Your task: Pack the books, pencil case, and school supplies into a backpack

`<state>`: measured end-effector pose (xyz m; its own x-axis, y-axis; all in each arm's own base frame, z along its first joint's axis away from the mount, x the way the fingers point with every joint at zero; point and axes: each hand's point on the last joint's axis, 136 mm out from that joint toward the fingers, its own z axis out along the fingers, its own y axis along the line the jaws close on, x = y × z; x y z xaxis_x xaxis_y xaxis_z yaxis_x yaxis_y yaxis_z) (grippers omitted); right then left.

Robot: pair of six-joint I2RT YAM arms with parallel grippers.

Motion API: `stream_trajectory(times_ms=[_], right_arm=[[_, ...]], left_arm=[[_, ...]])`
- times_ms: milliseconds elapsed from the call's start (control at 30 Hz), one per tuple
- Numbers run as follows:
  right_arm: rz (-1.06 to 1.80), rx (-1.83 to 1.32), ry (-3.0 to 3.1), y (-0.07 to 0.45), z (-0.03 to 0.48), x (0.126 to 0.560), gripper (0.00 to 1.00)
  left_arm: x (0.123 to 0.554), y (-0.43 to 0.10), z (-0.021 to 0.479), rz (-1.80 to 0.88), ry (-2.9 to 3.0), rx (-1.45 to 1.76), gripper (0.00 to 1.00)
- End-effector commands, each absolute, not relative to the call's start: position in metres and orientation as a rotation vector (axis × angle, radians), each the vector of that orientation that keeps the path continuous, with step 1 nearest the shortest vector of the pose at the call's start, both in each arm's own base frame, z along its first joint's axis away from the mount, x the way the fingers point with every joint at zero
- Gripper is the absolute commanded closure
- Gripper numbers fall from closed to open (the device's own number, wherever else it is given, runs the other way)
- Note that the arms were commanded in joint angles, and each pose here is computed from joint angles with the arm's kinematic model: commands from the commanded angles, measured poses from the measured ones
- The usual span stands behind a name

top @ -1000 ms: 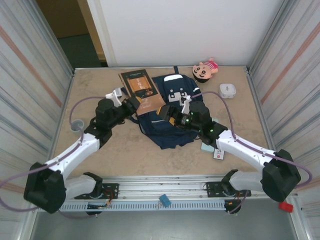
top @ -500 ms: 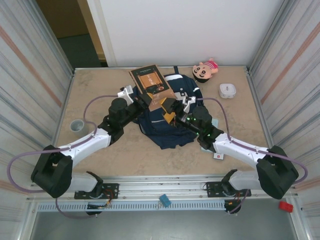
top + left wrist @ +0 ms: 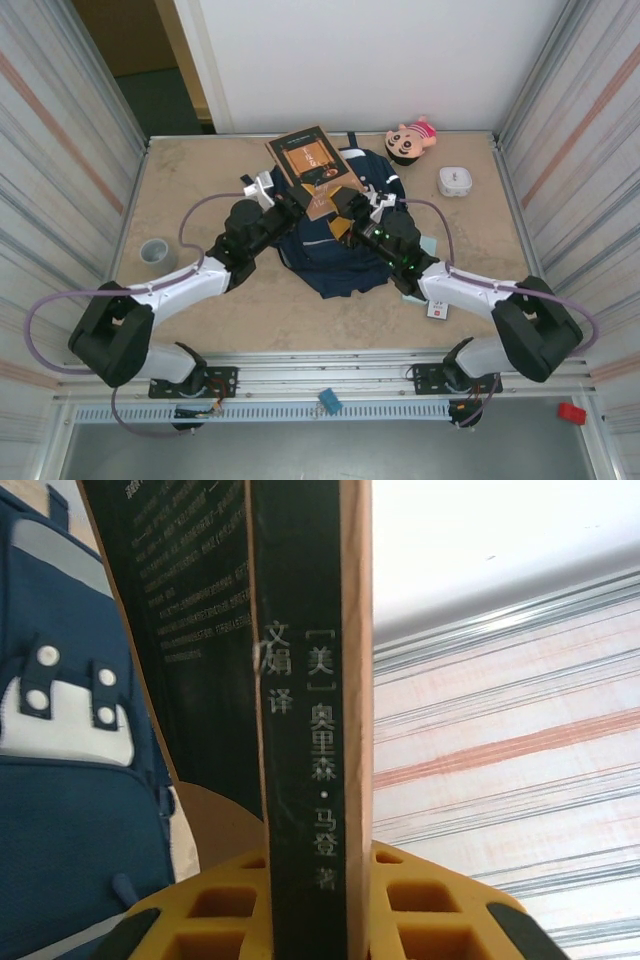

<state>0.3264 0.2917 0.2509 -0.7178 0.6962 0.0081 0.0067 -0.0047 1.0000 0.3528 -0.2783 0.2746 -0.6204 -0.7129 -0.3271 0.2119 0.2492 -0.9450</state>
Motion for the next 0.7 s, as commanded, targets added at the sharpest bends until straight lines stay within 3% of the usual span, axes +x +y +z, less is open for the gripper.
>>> stream_trajectory(times_ms=[0, 100, 467, 667], right_arm=[[1.872, 0.773, 1.625, 0.289, 0.272, 0.337, 0.09], [1.875, 0.779, 1.577, 0.283, 0.278, 0.341, 0.11], [1.635, 0.765, 1.534, 0.24, 0.304, 0.345, 0.43], [1.601, 0.803, 1.531, 0.234, 0.303, 0.354, 0.52]], left_arm=[[0.352, -0.281, 0.325, -1.61, 1.538, -0.435, 1.0], [0.353, -0.284, 0.319, -1.607, 1.562, -0.44, 1.0], [0.346, -0.287, 0.301, -1.522, 1.651, -0.436, 1.0], [0.344, -0.303, 0.296, -1.582, 1.666, -0.424, 1.0]])
